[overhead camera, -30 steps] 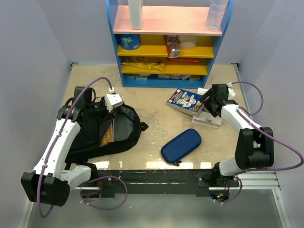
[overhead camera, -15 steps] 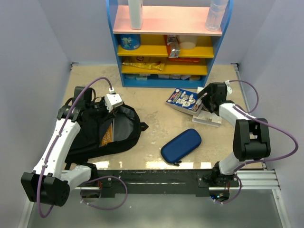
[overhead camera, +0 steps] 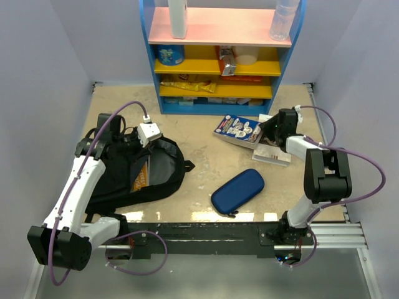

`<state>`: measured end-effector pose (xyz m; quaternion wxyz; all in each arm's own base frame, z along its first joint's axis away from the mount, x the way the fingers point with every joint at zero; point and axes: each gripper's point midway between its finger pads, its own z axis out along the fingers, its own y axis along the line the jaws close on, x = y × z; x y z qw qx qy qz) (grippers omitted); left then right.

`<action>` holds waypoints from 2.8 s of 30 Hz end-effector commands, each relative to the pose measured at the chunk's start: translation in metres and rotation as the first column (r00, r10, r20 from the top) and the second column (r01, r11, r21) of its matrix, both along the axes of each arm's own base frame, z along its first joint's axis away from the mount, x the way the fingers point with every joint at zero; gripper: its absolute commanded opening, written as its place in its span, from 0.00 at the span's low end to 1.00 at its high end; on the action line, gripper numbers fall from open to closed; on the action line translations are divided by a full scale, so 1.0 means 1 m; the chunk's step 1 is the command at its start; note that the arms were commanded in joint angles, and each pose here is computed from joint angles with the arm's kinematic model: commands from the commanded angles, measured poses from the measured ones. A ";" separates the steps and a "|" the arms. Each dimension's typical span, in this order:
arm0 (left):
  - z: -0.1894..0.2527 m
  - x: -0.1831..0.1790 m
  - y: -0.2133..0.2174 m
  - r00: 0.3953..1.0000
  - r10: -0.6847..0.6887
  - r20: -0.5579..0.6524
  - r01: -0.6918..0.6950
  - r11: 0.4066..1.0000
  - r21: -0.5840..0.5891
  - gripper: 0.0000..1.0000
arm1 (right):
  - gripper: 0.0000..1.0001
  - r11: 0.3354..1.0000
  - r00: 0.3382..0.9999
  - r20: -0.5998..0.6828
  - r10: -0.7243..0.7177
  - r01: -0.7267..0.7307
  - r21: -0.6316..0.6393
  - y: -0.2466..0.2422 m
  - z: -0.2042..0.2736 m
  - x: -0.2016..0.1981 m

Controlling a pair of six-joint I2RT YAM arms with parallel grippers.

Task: Pack the student bag
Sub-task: Pick up the book from the center of the board, then place the book in the student bag.

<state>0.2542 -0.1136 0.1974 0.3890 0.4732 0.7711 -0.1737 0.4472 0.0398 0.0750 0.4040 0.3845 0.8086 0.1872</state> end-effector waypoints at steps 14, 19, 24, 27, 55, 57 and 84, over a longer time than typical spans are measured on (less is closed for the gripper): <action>0.016 0.005 -0.011 0.998 -0.043 0.047 0.044 0.998 -0.040 0.00 | 0.00 0.967 0.973 0.201 0.117 -0.158 0.201 0.045 0.075 -0.003; 0.016 0.007 -0.012 0.998 -0.041 0.048 0.043 0.998 -0.046 0.00 | 0.00 0.921 0.921 0.336 0.197 -0.291 0.259 0.074 0.142 -0.029; 0.016 0.008 -0.012 0.998 -0.035 0.050 0.037 0.998 -0.045 0.00 | 0.00 0.854 0.896 0.372 0.241 -0.378 0.357 0.094 0.162 -0.059; 0.017 0.009 -0.011 0.998 -0.031 0.055 0.034 0.998 -0.045 0.00 | 0.00 0.817 0.882 0.370 0.292 -0.431 0.384 0.111 0.163 -0.073; 0.044 0.006 -0.026 0.994 -0.080 0.074 0.087 0.991 -0.101 0.00 | 0.00 0.510 0.732 0.327 0.597 -0.661 0.550 0.330 0.142 -0.109; 0.044 0.006 -0.025 0.994 -0.077 0.075 0.084 0.992 -0.098 0.00 | 0.00 0.510 0.729 0.322 0.605 -0.664 0.547 0.340 0.140 -0.107; 0.047 0.004 -0.027 0.993 -0.081 0.089 0.090 0.991 -0.102 0.00 | 0.92 0.498 0.516 0.039 0.855 -0.841 0.214 0.445 0.051 -0.177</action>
